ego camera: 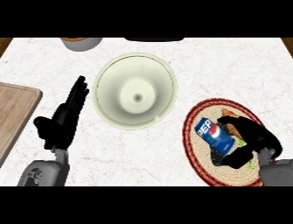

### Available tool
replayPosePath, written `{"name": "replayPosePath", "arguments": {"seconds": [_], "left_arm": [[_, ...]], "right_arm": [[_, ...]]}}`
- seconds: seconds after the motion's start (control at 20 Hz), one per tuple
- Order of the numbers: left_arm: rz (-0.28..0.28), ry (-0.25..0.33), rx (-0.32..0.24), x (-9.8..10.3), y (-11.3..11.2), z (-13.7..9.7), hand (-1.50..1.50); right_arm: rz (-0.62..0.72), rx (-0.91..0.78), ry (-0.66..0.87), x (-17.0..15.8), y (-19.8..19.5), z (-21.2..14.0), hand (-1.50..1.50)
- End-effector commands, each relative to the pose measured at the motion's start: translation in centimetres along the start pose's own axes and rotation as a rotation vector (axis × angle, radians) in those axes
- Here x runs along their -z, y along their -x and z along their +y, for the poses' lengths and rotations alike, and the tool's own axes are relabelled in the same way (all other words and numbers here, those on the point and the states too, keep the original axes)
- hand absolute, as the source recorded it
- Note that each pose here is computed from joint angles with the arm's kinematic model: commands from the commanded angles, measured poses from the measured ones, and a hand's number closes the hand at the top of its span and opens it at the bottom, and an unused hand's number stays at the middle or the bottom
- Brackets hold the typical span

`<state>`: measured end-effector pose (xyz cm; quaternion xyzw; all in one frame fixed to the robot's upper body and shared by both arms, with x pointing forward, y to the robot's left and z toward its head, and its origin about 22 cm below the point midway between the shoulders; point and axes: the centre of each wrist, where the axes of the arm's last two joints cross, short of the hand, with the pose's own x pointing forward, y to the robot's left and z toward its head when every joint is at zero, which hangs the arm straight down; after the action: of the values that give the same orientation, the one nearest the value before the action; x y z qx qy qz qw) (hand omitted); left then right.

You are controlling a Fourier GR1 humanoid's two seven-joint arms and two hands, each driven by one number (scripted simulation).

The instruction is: Pick the can from the placemat and place it in the bowl

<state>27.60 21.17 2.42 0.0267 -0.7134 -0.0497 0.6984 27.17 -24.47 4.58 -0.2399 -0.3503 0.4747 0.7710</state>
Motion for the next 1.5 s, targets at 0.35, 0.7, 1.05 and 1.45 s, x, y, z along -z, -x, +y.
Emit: {"name": "replayPosePath", "arguments": {"seconds": [0.35,0.7,1.05,1.45], "left_arm": [[-0.007,0.016,0.005,-0.4,-1.1,0.1,0.0],[-0.014,0.04,-0.001,-0.1,-0.8,-0.7,0.0],[-0.027,0.099,-0.002,0.5,-1.3,-2.0,0.0],[-0.022,0.131,0.016,0.9,-1.2,-2.3,0.0]], "right_arm": [[-0.135,-0.097,-0.119,0.9,0.4,2.5,1.5],[-0.305,0.314,0.191,-2.7,-11.8,5.1,1.5],[-0.506,0.501,0.508,-5.7,-17.1,4.2,1.5],[-0.623,0.443,0.861,-7.5,-23.7,4.1,1.5]]}}
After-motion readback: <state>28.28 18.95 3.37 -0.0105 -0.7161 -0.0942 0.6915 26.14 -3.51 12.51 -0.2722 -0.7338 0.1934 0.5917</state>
